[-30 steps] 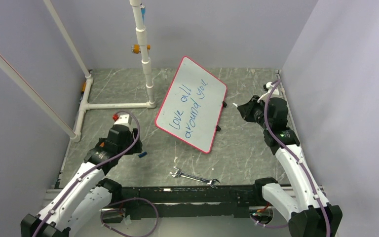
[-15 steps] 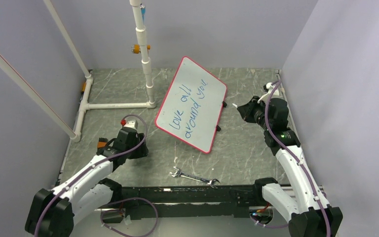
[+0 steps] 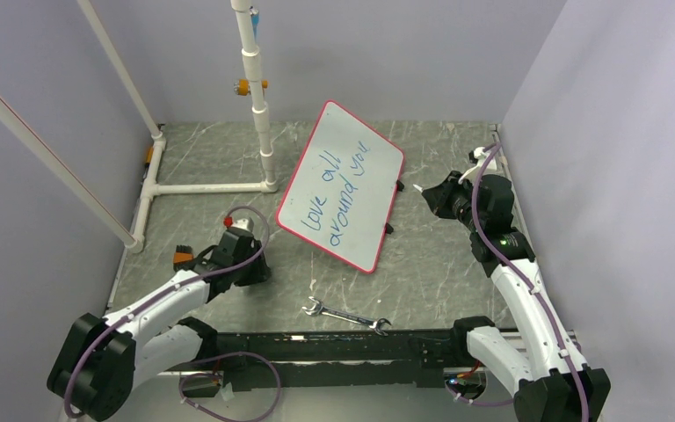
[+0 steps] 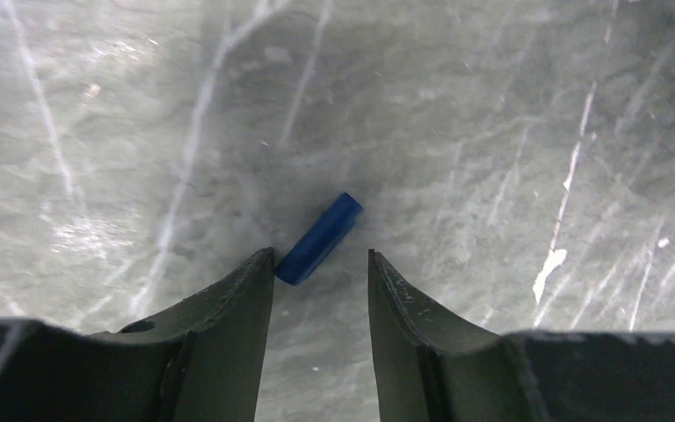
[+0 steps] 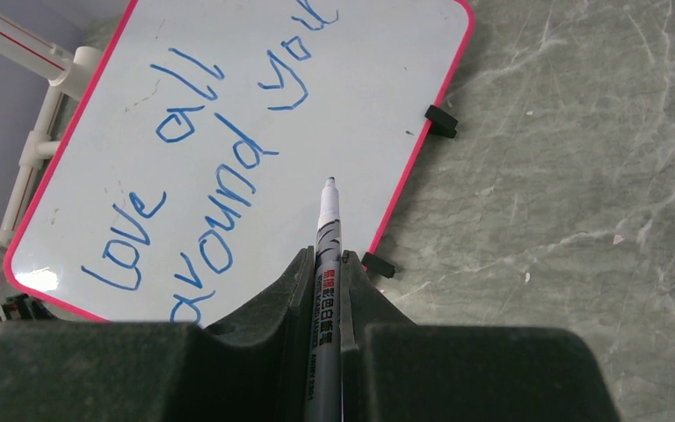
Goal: Write a sentence on the whiteboard
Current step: Pick up the pen cap from the center of the board.
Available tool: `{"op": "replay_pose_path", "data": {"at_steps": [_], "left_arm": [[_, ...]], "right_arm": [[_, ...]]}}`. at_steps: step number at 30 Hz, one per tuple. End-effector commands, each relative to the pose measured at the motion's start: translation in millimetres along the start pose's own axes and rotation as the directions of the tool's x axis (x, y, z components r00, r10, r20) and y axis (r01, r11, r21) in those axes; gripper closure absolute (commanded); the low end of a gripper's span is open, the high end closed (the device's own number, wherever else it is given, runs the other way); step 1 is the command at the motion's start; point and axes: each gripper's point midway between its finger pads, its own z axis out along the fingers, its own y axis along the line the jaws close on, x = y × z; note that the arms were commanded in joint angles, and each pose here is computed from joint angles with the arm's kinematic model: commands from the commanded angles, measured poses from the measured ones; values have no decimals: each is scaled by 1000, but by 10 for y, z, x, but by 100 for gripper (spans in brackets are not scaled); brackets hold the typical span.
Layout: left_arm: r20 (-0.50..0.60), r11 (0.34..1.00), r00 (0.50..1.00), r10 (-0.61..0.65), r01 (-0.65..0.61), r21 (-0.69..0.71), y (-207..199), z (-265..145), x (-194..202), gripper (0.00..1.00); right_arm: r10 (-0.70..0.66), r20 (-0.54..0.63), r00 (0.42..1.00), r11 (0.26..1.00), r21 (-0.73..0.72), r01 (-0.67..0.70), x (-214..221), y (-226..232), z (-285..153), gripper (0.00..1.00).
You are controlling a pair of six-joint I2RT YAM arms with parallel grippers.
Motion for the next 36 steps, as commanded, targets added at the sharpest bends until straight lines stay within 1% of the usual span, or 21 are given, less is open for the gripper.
{"op": "replay_pose_path", "data": {"at_steps": [1, 6, 8, 15, 18, 21, 25, 28, 30, 33, 36], "left_arm": [[-60, 998, 998, -34, 38, 60, -175, -47, 222, 54], [-67, 997, 998, -15, 20, 73, -270, -113, 270, 53], [-62, 998, 998, -4, 8, 61, -251, -95, 273, 52], [-30, 998, 1000, 6, -8, -63, -124, -55, 128, 49], [-21, 993, 999, 28, -30, -111, -90, -46, 47, 50], [-42, 986, 998, 50, -56, -157, -60, -23, 16, 52], [-84, 983, 994, 71, -84, -161, -97, 38, 74, 59], [-113, 983, 990, 80, -97, -159, -139, 77, 154, 68], [-136, 982, 987, 88, -109, -152, -159, 105, 228, 80], [-163, 982, 982, 100, -123, -143, -180, 143, 322, 100], [-155, 981, 980, 127, -148, -127, -228, 112, 294, 100]], "right_arm": [[-9, 41, 999, 1000, -21, 9, -139, 73, -49, 100], [-1, 45, 999, 1000, -24, 2, -146, 86, -66, 100], [1, 47, 999, 1000, -25, 0, -153, 93, -79, 100], [5, 52, 999, 1000, -25, -3, -177, 111, -123, 100], [3, 59, 998, 1000, -24, -2, -197, 114, -142, 100], [0, 64, 998, 1000, -27, 2, -212, 126, -157, 100], [-5, 69, 998, 1000, -26, 7, -232, 129, -172, 100], [-10, 70, 997, 1000, -29, 12, -243, 141, -180, 100], [-9, 68, 998, 999, -31, 11, -238, 144, -174, 100], [-4, 62, 998, 999, -38, 7, -223, 148, -156, 100], [7, 61, 998, 999, -54, -4, -214, 179, -157, 100]]}}
